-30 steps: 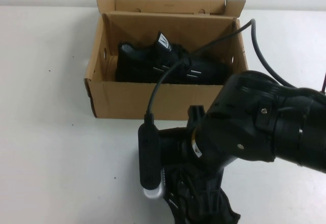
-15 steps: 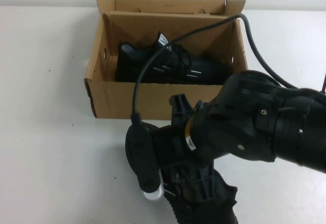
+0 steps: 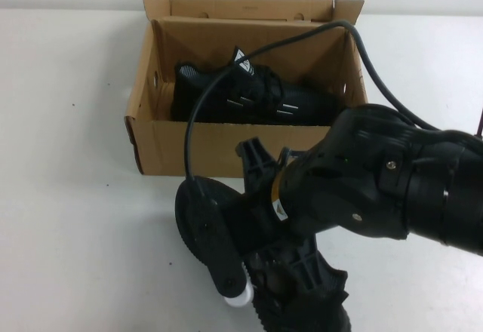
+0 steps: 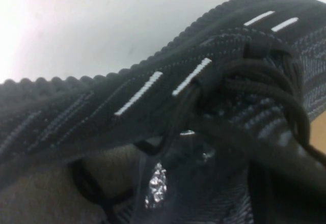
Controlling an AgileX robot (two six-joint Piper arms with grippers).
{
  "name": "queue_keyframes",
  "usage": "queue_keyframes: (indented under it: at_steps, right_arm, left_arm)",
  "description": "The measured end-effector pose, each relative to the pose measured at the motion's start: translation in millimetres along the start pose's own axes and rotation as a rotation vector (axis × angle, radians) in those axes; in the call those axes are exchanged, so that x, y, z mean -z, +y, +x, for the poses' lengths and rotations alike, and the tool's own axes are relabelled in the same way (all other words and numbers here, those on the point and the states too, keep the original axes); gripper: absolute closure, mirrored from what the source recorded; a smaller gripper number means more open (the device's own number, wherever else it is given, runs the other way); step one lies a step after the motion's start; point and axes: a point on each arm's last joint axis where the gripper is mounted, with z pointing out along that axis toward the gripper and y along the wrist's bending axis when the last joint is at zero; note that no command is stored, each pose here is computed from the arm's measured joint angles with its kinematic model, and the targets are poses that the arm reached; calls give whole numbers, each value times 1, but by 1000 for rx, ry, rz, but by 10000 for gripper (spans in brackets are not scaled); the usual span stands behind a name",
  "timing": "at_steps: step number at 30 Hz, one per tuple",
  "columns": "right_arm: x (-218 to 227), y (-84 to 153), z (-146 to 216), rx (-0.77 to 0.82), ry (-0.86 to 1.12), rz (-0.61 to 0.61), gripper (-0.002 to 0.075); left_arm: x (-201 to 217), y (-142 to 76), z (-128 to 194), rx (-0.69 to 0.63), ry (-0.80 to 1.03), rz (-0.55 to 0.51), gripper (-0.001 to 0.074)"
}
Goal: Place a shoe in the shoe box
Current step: Pick up the shoe from the table
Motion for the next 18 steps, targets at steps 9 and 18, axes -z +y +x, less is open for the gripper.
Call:
queue_keyframes:
  at_steps: [9,18]
  right_arm:
    - [0,2,3,28,14,-32,724]
    - [0,5,-1,-183,-23,-62,724]
  left_arm:
    - [0,0,0,0,0,0,738]
    - [0,0,0,0,0,0,738]
